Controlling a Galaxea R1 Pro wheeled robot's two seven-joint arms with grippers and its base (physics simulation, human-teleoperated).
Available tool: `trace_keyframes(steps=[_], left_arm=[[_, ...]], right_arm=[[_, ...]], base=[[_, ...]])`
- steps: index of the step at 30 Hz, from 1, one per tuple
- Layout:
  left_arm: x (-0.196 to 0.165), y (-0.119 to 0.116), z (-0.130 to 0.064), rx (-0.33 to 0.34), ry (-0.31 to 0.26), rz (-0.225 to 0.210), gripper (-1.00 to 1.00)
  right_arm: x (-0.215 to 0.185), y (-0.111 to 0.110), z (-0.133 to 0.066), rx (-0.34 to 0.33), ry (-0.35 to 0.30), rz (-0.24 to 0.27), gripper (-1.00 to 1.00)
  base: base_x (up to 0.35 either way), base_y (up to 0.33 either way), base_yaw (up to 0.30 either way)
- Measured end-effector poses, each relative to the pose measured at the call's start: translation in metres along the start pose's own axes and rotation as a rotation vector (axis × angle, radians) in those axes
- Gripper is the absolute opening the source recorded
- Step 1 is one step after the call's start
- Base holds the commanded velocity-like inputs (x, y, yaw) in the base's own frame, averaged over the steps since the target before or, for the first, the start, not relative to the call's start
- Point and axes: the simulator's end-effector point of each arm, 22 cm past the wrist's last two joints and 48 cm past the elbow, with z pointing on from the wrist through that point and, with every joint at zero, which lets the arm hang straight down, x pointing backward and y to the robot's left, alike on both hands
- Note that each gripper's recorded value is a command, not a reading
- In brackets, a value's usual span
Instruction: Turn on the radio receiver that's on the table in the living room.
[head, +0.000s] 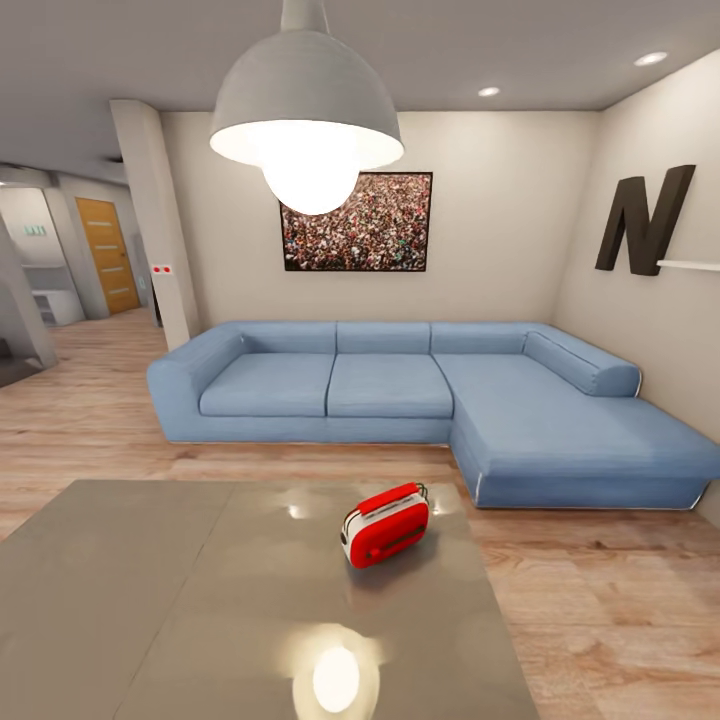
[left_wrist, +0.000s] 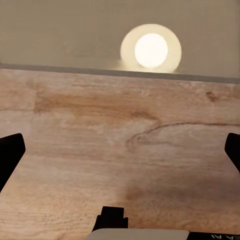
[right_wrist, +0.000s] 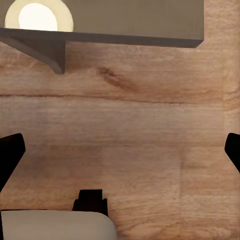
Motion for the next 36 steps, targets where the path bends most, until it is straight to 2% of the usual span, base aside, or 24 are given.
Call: trace_keyframes(steps=[14,23,29,33,36], left_arm=[[0.000,0.002,0.000,-0.005,0.001,0.002,1.00],[0.000,0.003,0.000,-0.007,0.001,0.003,1.00],[-0.001,0.004,0.000,-0.008,-0.005,0.001,1.00],[-0.020,0.000,-0.001,-0.003,-0.075,-0.006,1.00],[-0.026,-0.002,-0.001,-0.001,-0.098,-0.008,1.00]], right_arm=[[0.000,0.000,0.000,0.000,0.000,0.000,1.00],[0.000,0.000,0.000,0.000,0.000,0.000,1.00],[0.000,0.000,0.000,0.000,-0.001,0.001,1.00],[-0.011,0.000,0.000,0.001,-0.023,-0.003,1.00],[-0.047,0.000,0.000,-0.001,-0.098,-0.005,1.00]], base=[[0.097,0.073,-0.001],[0.002,0.001,-0.185],[0.000,0.000,-0.040],[0.000,0.000,-0.002],[0.000,0.000,0.000]])
